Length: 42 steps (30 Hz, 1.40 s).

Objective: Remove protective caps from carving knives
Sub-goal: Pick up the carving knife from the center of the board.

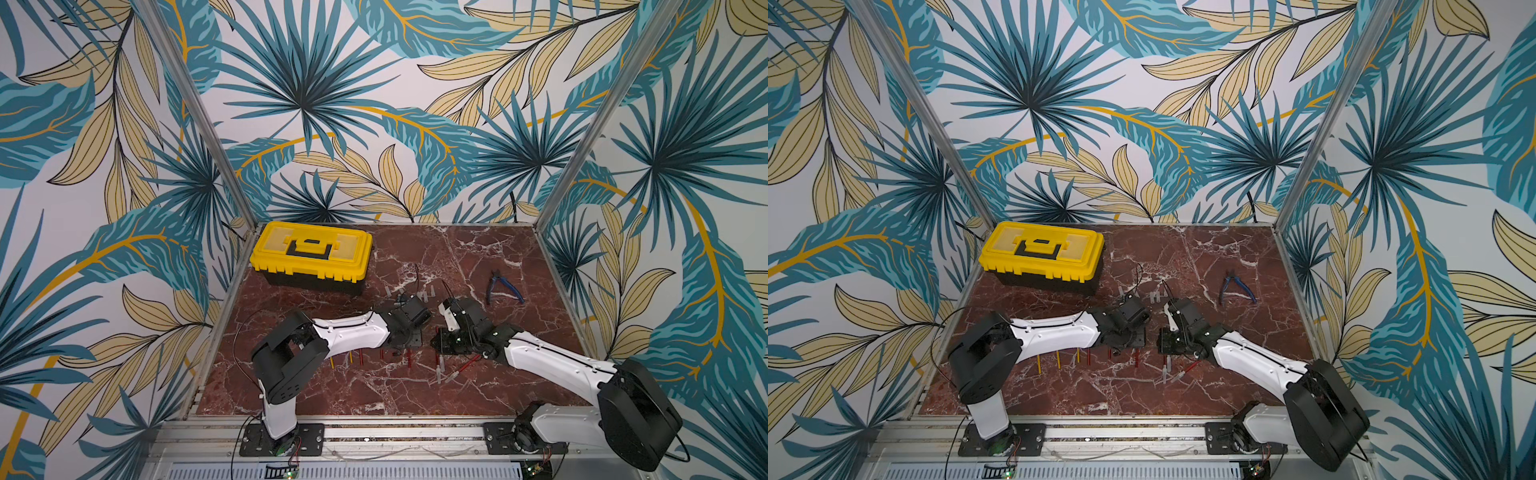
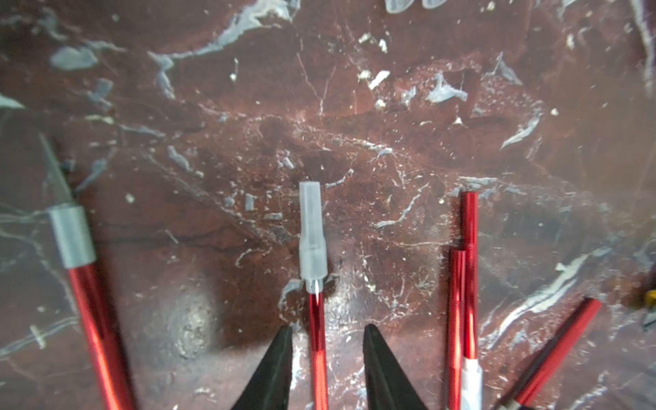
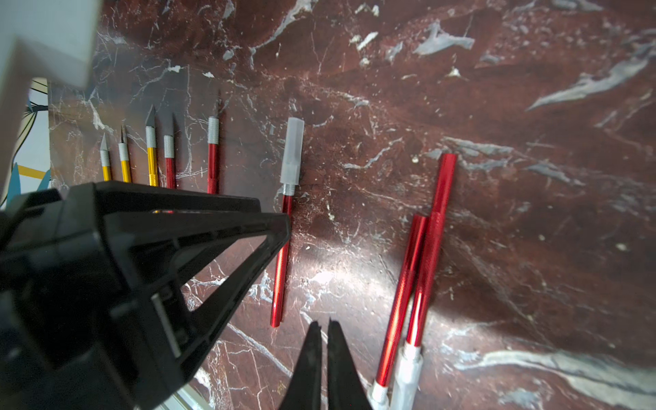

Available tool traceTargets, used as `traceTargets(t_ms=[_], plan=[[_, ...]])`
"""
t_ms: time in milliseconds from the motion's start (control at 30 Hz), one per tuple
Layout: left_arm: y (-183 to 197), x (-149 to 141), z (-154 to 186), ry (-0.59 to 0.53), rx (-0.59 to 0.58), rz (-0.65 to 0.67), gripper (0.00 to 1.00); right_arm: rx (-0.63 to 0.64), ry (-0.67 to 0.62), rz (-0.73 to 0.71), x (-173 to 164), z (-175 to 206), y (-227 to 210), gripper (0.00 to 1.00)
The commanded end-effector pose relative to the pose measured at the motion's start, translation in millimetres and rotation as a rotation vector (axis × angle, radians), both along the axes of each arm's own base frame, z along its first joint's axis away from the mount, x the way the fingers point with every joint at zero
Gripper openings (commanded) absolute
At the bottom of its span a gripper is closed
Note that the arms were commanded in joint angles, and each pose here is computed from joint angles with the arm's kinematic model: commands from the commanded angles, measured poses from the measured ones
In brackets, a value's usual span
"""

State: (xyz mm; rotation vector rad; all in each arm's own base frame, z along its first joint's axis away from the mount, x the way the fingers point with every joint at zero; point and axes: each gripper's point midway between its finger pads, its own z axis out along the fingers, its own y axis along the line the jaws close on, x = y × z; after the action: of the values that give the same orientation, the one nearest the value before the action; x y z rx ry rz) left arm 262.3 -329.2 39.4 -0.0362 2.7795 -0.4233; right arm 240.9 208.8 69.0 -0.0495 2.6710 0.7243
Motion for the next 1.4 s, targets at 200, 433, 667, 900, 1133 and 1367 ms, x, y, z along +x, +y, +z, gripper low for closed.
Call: traceTargets(t_ms=[200,433,667,900,1133,1367], plan=[[4.5,2.5,-7.8,0.013,0.081,0.000,0.30,-0.013,0.020,-0.009,-3.9,-10.6,-7.0,0.10],[4.5,-0.1,-16.9,0.028,0.114,-0.016,0.20,-0.011,0.044,-0.012,-8.5,-16.5,-9.2,0.10],[6.4,-2.7,-18.3,0.035,0.119,-0.026,0.10,-0.005,0.028,-0.020,-6.6,-12.5,-11.1,0.10],[-0.5,1.0,8.3,-0.010,0.070,-0.059,0.00,0.014,0.027,-0.019,-5.8,-7.6,-8.6,0.19],[-12.1,1.0,56.6,-0.099,-0.055,-0.129,0.00,0.085,-0.022,0.003,10.8,17.1,9.4,0.33],[-12.0,-7.1,76.6,-0.122,-0.136,-0.150,0.00,0.190,-0.053,0.034,34.8,50.4,38.4,0.39]])
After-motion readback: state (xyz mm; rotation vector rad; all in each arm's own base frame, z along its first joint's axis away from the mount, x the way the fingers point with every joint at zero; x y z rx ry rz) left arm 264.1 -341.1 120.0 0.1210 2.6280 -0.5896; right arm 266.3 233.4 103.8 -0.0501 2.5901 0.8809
